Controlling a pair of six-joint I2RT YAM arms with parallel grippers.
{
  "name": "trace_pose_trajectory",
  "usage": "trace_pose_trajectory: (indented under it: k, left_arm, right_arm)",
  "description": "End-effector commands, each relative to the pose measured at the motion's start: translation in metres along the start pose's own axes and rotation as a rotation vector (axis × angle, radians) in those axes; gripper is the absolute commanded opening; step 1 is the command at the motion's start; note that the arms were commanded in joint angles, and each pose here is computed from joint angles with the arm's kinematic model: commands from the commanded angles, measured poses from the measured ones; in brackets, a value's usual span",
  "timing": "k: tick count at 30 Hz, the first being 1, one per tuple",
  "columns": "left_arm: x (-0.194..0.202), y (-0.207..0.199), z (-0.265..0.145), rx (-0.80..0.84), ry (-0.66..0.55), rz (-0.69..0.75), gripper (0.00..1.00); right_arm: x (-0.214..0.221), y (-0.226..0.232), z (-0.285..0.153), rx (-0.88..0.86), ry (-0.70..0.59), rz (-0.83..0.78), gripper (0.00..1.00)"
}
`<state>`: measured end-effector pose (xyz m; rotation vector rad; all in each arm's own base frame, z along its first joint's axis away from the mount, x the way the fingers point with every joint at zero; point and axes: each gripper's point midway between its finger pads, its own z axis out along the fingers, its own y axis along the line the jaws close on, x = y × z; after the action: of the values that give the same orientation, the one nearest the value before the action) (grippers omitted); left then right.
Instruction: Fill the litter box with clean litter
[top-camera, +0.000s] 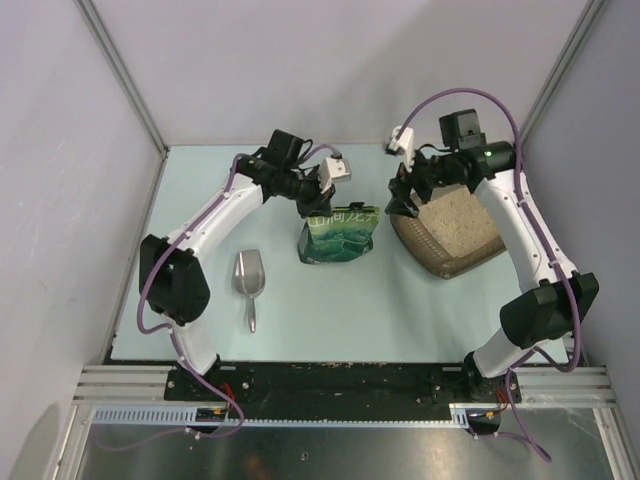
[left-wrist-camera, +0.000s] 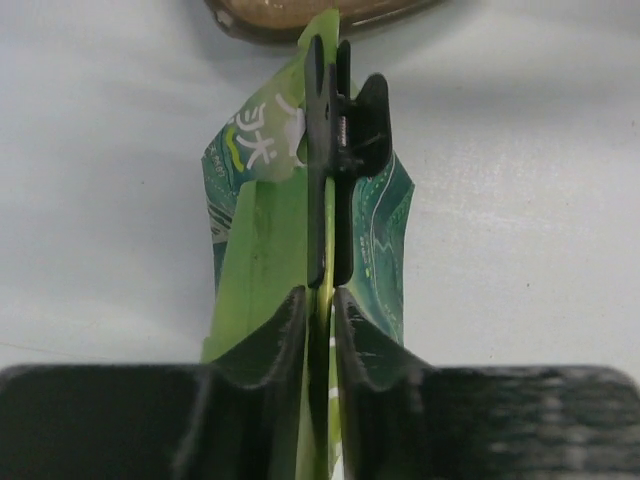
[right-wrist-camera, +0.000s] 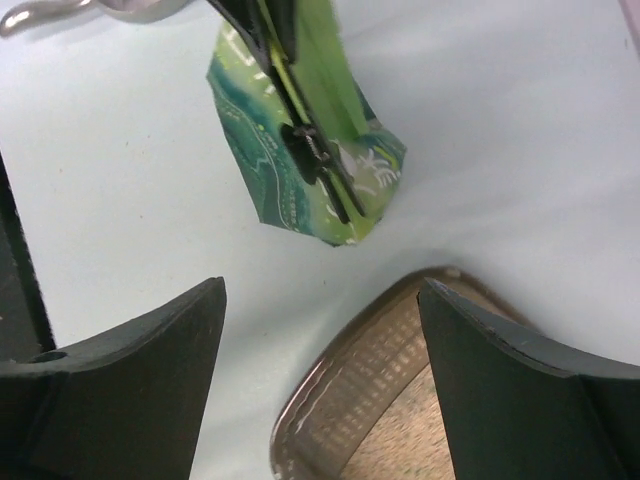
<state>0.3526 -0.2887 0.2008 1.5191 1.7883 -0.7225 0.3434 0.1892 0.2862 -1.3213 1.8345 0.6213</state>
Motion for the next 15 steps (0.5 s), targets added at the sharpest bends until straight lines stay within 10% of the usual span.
trace_pose_trajectory:
  k: [1,9,15]
  left_arm:
    - [-0.028,0.003,-0.031,-0.094,-0.075,0.023,0.37]
    - [-0.014,0.006,-0.099,-0.280,-0.146,-0.176,0.99]
    - [0.026,0.002,-0.113,-0.383,-0.133,-0.314,1.00]
  right_arm:
    - [-0.016,0.006,0.021,-0.025,0.002,-0.249,0.80]
    - [-0.016,0.015,0.063,-0.093,0.085,-0.287,0.68]
    - [-0.010,0.018,0.081,-0.129,0.107,-0.347,0.75]
